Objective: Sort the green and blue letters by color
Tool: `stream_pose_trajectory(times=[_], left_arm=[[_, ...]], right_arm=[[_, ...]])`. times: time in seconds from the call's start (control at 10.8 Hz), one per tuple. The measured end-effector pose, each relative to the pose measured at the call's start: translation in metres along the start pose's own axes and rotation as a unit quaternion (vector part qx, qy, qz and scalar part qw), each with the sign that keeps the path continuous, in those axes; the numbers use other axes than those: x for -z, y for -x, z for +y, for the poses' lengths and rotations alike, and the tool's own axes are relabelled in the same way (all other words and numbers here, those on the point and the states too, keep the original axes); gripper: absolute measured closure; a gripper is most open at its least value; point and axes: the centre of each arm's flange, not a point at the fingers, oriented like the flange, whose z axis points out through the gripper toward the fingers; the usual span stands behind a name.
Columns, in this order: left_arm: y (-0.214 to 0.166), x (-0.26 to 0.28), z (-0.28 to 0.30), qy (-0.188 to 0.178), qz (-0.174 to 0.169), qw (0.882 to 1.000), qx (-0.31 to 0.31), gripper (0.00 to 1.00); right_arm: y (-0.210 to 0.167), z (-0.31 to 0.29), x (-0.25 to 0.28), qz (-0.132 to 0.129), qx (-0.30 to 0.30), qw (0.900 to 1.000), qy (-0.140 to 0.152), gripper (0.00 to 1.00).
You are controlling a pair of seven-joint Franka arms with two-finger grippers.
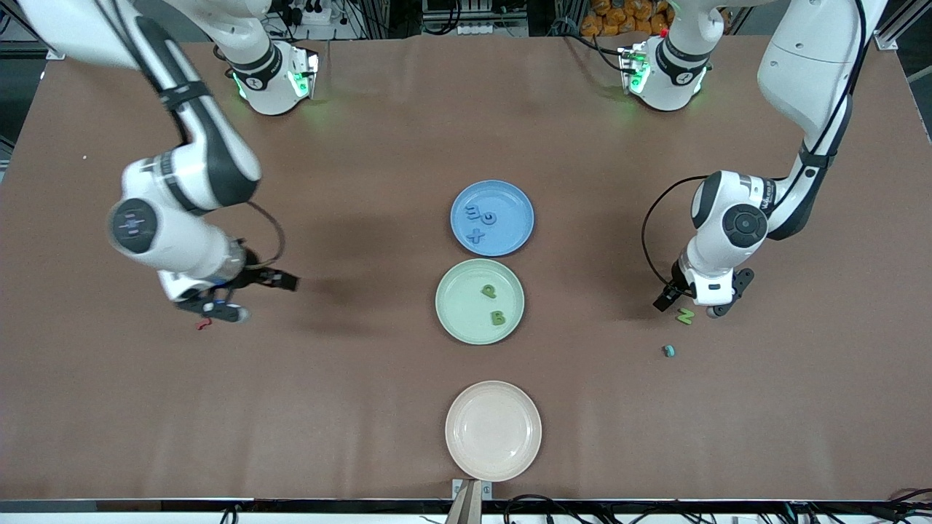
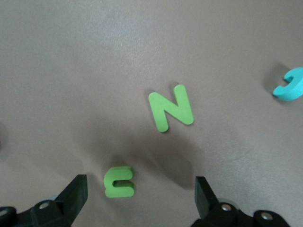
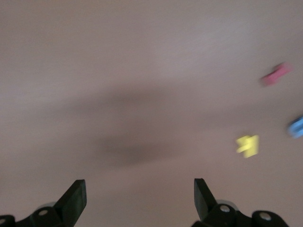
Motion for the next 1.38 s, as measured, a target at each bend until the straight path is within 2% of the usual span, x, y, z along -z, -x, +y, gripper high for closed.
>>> stream_pose_trajectory(times=[0.28, 0.55, 0.65, 0.74, 1.01, 1.38], left_arm=[[0.001, -0.005, -0.007, 0.0, -0.002, 1.0, 0.003, 0.0], [-0.007, -0.001, -0.01, 0.005, 0.001, 1.0, 0.025, 0.0], [-0.006, -0.001, -0.01, 0.006, 0.001, 1.0, 0.03, 0.0], [-0.005, 0.0, -0.009, 0.006, 0.001, 0.999, 0.033, 0.0], [-0.004, -0.001, -0.009, 0.006, 0.0, 0.999, 0.033, 0.0], [-0.003, -0.002, -0.009, 0.008, 0.0, 0.999, 0.033, 0.0]], right_arm=[[-0.034, 0.13, -0.008, -0.005, 0.064, 0.998, 0.024, 0.0], [-0.037, 0.199, -0.045, 0.003, 0.146, 0.989, 0.034, 0.05], [-0.036, 0.211, -0.059, 0.009, 0.169, 0.985, 0.036, 0.15], [-0.035, 0.219, -0.072, 0.013, 0.184, 0.982, 0.038, 0.18], [-0.029, 0.234, -0.096, 0.017, 0.217, 0.975, 0.043, 0.22], [-0.023, 0.238, -0.121, 0.015, 0.222, 0.974, 0.042, 0.32]])
